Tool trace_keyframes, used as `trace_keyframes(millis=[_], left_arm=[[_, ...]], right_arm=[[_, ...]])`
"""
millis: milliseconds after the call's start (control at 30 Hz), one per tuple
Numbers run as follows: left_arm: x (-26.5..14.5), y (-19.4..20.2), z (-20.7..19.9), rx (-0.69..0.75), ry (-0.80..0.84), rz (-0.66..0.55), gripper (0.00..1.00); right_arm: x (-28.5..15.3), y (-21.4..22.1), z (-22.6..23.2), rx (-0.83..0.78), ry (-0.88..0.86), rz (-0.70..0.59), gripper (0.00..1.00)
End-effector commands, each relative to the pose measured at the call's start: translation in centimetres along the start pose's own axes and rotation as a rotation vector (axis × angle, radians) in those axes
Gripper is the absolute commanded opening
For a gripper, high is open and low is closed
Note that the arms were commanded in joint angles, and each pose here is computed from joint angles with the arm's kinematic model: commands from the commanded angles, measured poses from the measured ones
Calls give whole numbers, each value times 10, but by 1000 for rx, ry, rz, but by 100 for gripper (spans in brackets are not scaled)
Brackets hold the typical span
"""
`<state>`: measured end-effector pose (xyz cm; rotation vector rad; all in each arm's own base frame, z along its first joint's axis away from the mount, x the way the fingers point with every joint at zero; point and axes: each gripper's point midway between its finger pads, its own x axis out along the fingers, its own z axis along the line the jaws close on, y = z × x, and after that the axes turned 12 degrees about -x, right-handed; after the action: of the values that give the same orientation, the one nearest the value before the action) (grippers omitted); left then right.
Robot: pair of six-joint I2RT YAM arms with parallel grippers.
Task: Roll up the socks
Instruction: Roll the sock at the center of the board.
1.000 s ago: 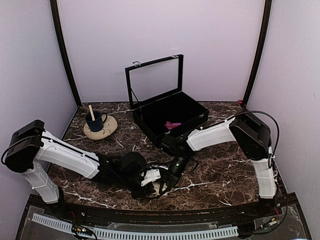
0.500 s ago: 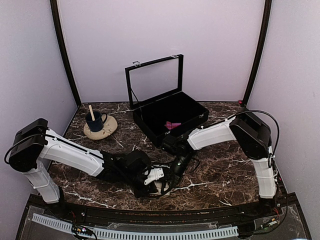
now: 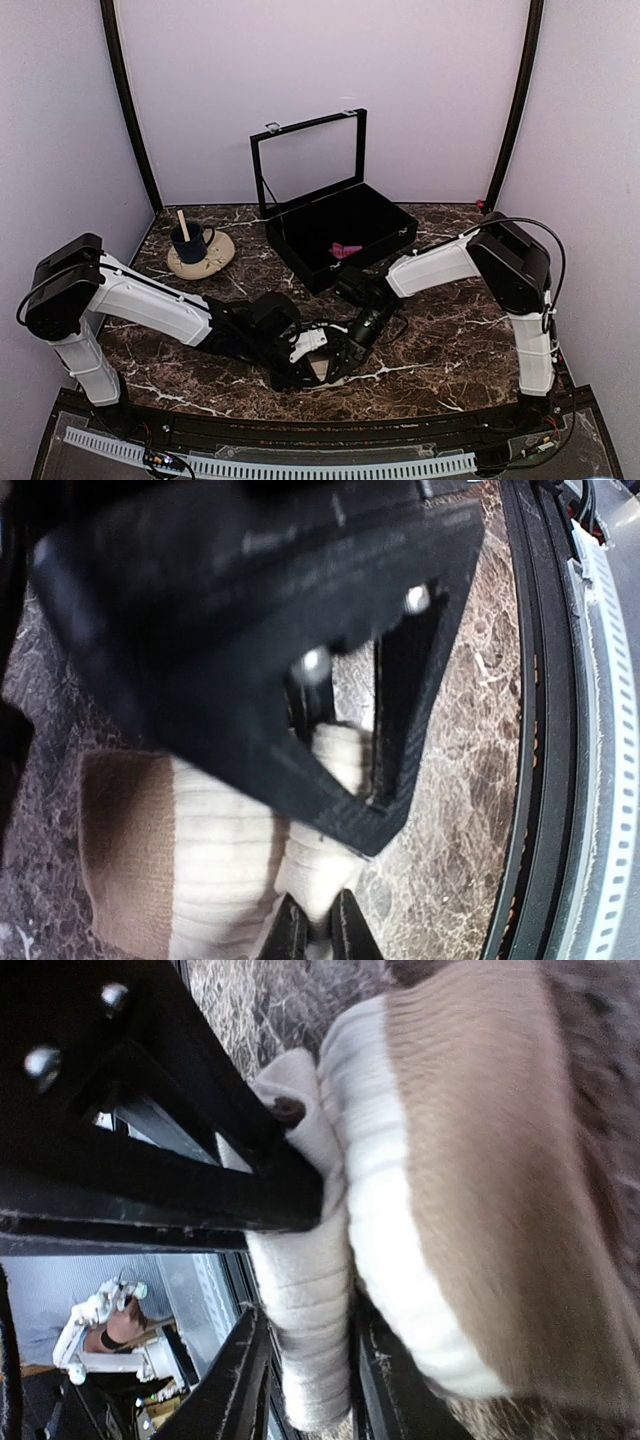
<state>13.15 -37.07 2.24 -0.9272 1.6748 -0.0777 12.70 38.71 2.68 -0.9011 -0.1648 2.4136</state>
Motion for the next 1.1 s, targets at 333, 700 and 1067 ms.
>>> trace_keyframes(millis=[333,700,1067], left_arm=[[4,67,13,-232,84,283,0],[2,65,16,-362,180,329,0],[-4,57,21,-475,266,344,0]], right_arm=[[-42,-2,-26,-8,164,-142,29],[-60,-3,-35,-47,324,-208,29],[-98,4,-37,-150,666,-325,28]])
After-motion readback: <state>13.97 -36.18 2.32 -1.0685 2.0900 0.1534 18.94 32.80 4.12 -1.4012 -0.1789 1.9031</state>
